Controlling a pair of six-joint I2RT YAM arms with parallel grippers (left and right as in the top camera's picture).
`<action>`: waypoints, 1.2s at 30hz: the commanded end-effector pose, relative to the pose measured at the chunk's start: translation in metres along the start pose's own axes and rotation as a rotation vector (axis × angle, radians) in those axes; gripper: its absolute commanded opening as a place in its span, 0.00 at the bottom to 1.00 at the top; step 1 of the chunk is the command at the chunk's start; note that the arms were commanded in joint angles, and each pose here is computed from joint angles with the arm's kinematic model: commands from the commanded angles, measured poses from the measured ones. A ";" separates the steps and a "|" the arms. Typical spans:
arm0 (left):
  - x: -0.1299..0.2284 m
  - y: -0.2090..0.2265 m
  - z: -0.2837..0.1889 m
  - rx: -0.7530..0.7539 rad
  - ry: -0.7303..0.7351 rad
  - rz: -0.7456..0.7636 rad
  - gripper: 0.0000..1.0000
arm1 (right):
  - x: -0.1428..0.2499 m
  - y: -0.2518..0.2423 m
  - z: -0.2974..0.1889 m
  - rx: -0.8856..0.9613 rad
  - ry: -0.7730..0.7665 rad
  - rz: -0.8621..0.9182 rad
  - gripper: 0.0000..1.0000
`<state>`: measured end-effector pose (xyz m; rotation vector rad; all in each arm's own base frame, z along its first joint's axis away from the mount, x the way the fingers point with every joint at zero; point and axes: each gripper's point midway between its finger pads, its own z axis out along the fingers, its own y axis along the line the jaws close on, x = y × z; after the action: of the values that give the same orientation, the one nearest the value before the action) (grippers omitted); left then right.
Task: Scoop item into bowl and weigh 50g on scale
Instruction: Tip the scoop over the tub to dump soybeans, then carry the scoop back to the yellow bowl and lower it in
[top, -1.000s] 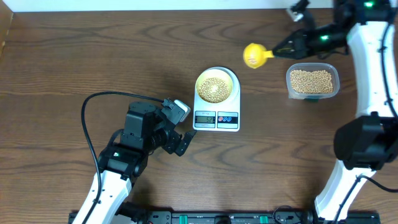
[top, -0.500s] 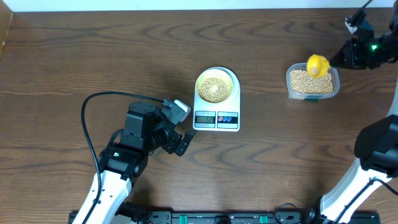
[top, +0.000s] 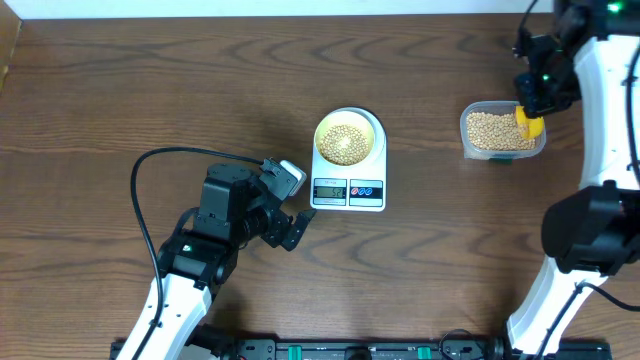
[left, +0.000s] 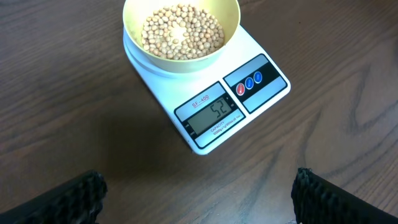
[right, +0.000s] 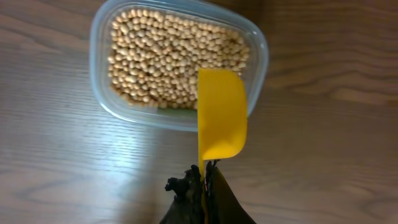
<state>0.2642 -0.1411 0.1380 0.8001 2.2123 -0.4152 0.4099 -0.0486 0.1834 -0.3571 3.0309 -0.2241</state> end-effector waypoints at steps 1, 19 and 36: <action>-0.001 0.002 0.000 -0.009 -0.001 0.012 0.98 | 0.002 -0.010 -0.013 0.134 0.000 -0.001 0.01; -0.001 0.002 0.000 -0.009 -0.001 0.012 0.98 | -0.058 0.078 -0.051 -0.352 -0.310 -0.033 0.01; -0.001 0.002 0.000 -0.009 -0.001 0.012 0.98 | -0.084 0.268 -0.096 -0.831 -0.423 -0.349 0.01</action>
<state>0.2642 -0.1411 0.1380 0.8001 2.2123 -0.4152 0.4223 0.2324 0.2571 -0.8582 2.4232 0.9154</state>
